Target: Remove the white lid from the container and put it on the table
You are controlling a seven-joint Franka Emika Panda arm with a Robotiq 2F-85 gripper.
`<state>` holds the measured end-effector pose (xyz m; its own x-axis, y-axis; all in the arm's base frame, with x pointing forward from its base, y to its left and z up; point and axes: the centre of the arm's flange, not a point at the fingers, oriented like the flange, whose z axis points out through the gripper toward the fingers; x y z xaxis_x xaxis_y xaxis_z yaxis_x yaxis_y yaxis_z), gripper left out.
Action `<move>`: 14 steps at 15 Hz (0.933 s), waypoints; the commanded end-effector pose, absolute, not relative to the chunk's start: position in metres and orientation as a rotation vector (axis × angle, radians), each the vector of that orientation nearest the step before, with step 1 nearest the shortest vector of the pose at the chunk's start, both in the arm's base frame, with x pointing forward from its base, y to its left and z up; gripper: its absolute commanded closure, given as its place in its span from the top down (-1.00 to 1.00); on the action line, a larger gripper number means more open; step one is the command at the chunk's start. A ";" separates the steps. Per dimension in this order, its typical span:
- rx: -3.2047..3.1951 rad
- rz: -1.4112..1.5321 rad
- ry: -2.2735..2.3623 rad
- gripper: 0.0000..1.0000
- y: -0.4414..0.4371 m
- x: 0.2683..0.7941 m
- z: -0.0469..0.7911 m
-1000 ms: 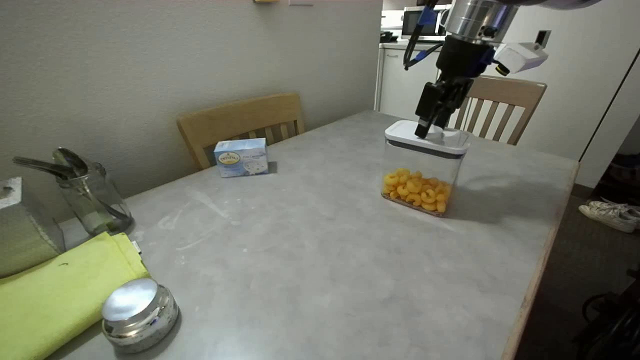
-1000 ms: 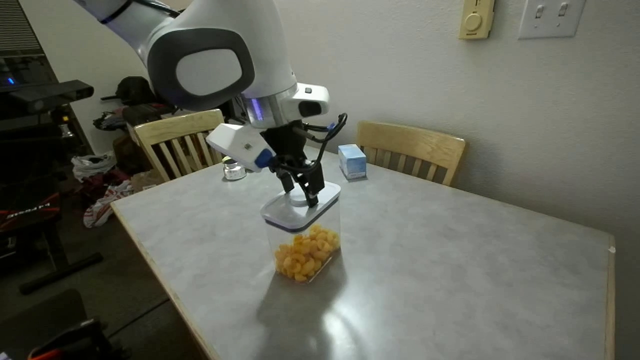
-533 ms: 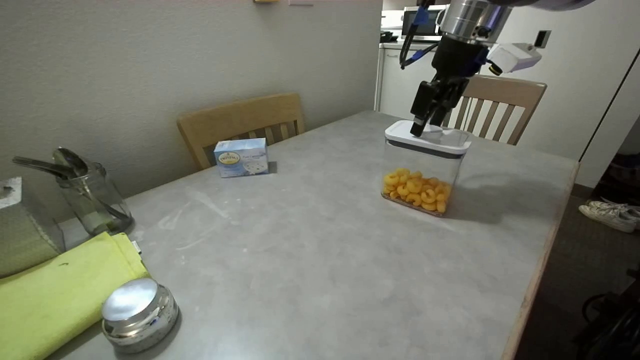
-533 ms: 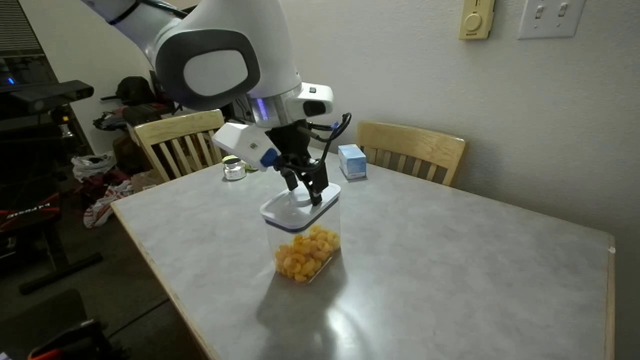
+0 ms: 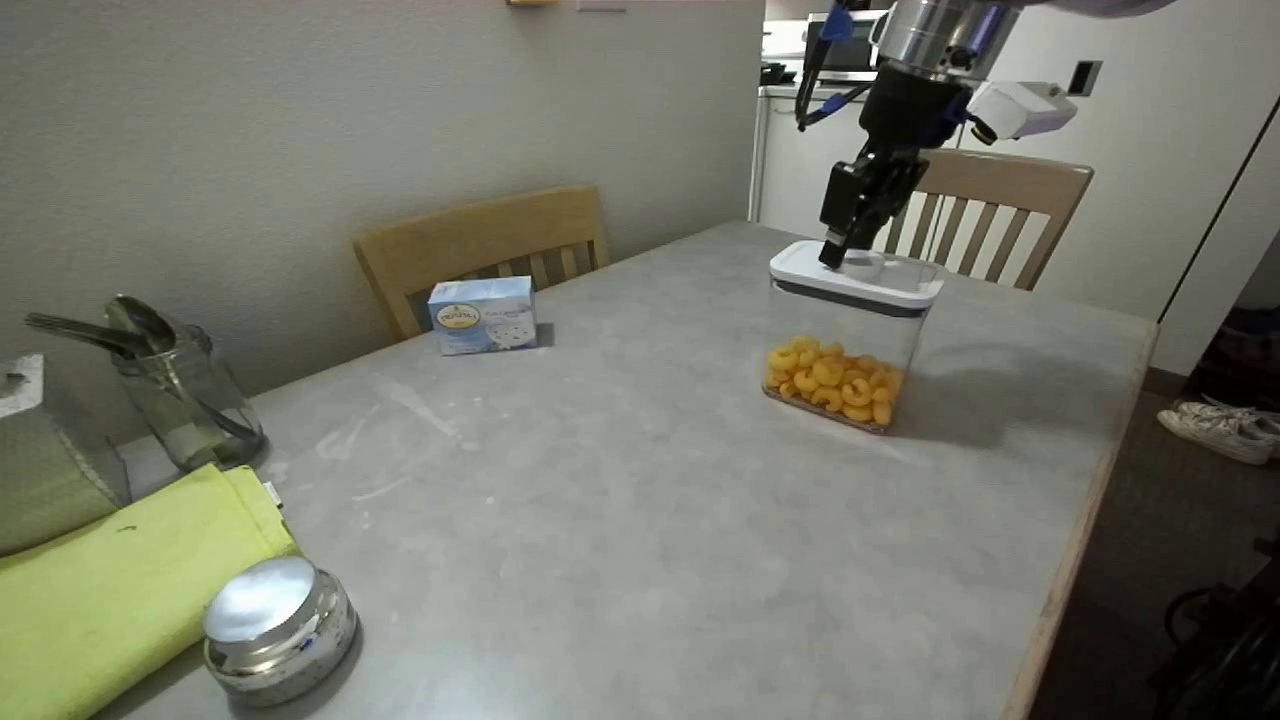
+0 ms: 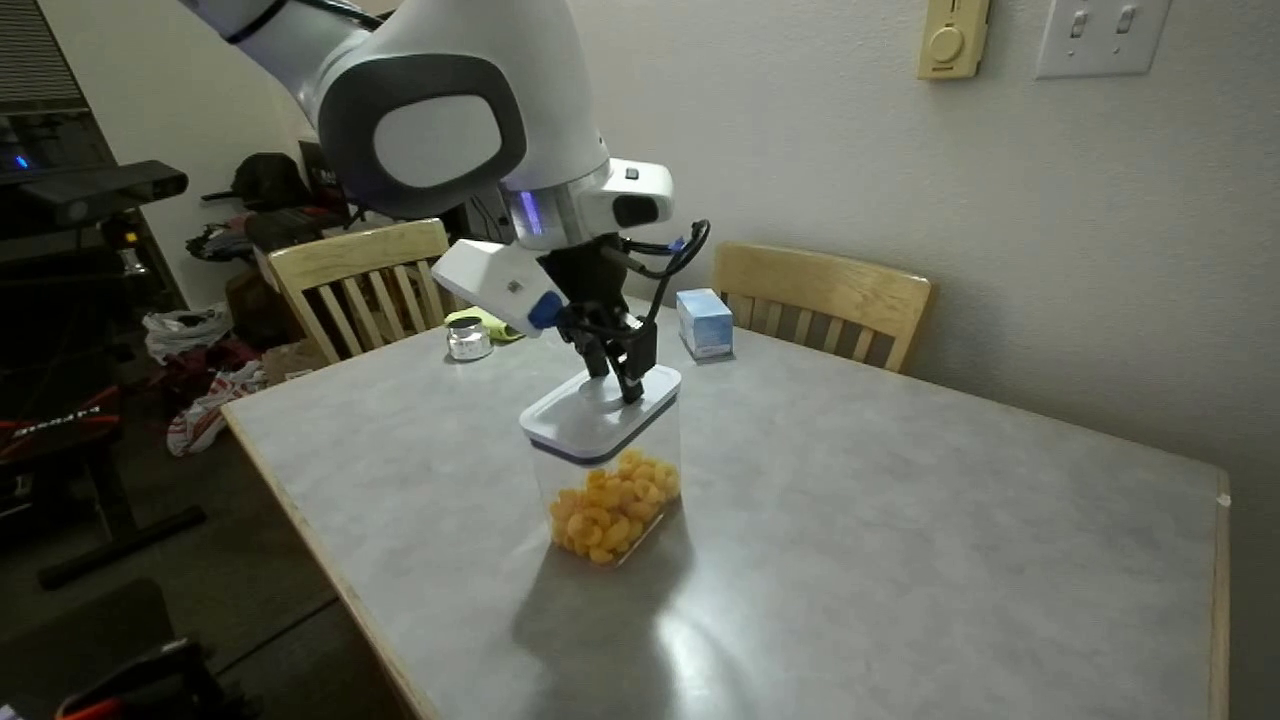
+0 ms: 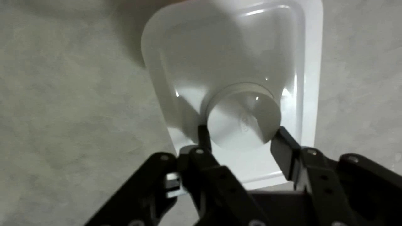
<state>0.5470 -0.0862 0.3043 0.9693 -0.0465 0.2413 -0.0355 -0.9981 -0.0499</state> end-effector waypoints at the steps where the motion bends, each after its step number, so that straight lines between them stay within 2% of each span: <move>1: -3.056 -0.371 0.054 0.55 -0.089 0.544 0.291; 3: -3.053 -0.364 0.062 0.78 -0.088 0.542 0.290; 5: -3.047 -0.358 0.073 0.69 -0.087 0.540 0.289; 6: -3.046 -0.356 0.078 0.18 -0.087 0.539 0.288; 8: -3.043 -0.357 0.087 0.16 -0.088 0.539 0.289; 12: -3.043 -0.367 0.102 -0.40 -0.092 0.538 0.292; 14: -3.041 -0.367 0.108 -0.44 -0.092 0.537 0.293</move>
<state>0.5436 -0.0889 0.3043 0.9673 -0.0783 0.2412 -0.0629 -0.9955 -0.0710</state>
